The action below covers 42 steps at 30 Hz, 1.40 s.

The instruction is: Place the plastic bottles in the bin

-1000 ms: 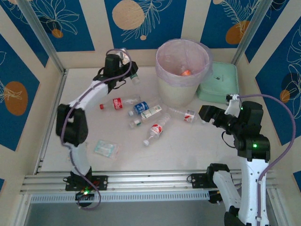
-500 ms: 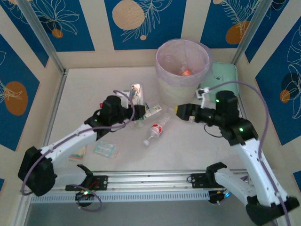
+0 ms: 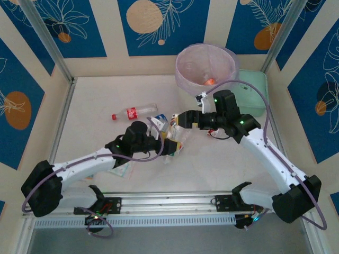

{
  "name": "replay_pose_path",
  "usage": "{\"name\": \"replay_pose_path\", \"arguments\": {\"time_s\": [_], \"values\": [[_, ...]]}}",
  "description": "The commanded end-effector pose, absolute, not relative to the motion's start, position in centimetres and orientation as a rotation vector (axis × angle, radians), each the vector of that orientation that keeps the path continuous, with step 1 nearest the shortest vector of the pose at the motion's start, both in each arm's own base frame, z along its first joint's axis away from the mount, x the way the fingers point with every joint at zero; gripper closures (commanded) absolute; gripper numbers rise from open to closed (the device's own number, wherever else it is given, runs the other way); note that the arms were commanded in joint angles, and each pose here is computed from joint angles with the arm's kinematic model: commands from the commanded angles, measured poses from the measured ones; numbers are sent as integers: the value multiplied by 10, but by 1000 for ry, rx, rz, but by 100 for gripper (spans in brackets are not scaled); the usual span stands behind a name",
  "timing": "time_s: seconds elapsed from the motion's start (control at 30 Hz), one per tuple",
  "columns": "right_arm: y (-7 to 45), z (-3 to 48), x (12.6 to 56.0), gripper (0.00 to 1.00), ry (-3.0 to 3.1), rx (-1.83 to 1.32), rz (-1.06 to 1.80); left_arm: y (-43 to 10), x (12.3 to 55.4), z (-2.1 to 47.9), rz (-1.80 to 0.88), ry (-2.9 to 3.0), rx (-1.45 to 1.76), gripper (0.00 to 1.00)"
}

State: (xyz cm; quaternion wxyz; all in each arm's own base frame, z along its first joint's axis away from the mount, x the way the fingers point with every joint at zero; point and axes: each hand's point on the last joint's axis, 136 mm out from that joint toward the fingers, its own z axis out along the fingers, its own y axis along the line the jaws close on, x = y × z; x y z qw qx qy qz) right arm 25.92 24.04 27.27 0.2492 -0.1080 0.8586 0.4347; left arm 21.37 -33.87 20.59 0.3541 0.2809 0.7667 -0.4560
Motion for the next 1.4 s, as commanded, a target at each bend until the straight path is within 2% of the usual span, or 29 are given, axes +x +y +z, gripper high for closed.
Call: {"name": "replay_pose_path", "arguments": {"time_s": [0.0,0.2,0.3,0.4,0.5,0.57,0.7,0.87,0.93,1.0,1.17,1.27,1.37], "values": [[242,273,264,8,2317,-293,1195,-355,207,245,-1285,1817,803,84],[242,256,261,3,2364,-260,1241,-356,207,249,-1319,1789,763,83],[248,250,258,4,2377,-264,1297,-355,210,251,-1320,1772,730,83],[249,248,256,11,2376,-260,1317,-355,212,254,-1315,1756,715,83],[248,253,254,26,2351,-246,1331,-356,217,254,-1304,1773,691,79],[248,255,252,38,2342,-249,1337,-356,219,253,-1301,1768,677,70],[241,265,256,50,2334,-265,1274,-355,222,250,-1287,1771,664,48],[217,314,271,63,2254,-324,1059,-340,233,238,-1166,1854,586,25],[200,340,282,64,2199,-335,925,-330,234,233,-1121,1882,549,21],[179,368,298,66,2131,-324,771,-318,236,224,-1064,1921,505,19],[127,442,337,79,1968,-266,381,-286,239,196,-877,2076,426,18],[109,472,364,85,1885,-229,264,-278,235,193,-858,2095,409,18],[97,481,396,89,1887,-224,176,-271,230,193,-873,2099,379,18]]}}
